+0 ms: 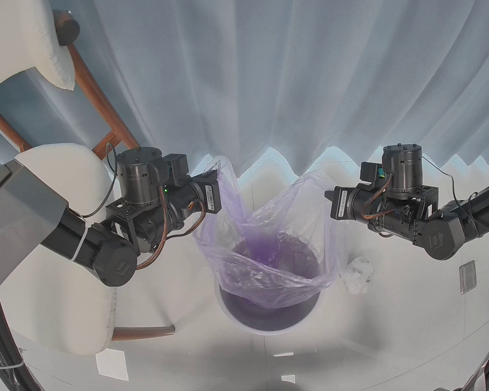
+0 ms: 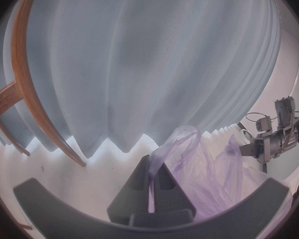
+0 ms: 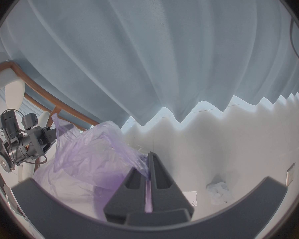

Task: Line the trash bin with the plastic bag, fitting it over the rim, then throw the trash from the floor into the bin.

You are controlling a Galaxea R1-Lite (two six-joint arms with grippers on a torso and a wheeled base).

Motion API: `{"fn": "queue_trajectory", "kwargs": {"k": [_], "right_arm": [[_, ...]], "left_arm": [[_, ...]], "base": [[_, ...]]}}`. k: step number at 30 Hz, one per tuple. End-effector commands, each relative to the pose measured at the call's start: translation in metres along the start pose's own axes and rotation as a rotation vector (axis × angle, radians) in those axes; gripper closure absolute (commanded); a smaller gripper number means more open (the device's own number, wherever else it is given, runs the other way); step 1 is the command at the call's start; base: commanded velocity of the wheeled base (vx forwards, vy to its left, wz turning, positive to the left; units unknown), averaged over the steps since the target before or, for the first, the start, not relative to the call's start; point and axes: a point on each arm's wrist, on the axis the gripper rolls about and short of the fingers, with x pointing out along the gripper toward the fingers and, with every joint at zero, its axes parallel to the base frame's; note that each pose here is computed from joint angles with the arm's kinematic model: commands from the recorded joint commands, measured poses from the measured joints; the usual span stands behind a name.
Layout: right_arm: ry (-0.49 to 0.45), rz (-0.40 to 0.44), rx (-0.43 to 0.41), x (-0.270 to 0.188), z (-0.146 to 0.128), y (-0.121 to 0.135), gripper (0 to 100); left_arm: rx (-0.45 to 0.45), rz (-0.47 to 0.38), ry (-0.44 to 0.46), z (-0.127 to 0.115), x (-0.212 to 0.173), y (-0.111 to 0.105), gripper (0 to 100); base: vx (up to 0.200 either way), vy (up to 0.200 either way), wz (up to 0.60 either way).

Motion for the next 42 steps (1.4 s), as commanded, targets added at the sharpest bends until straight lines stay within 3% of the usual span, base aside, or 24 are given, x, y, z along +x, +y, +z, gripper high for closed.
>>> {"fn": "queue_trajectory", "kwargs": {"k": [1,19,42], "right_arm": [[0.006,-0.01,0.003,-0.001,-0.001,-0.004,100],[0.076,-0.093,0.004,0.016,-0.02,-0.035,100],[0.077,-0.113,0.015,0.057,-0.056,-0.054,100]], "left_arm": [[-0.001,0.033,0.005,-0.002,0.0,-0.003,100],[0.014,0.19,0.13,-0.026,-0.001,0.025,100],[0.017,0.219,0.229,-0.066,0.013,0.038,100]], "base": [[0.0,0.0,0.0],[0.0,0.0,0.0],[0.0,0.0,0.0]]}}
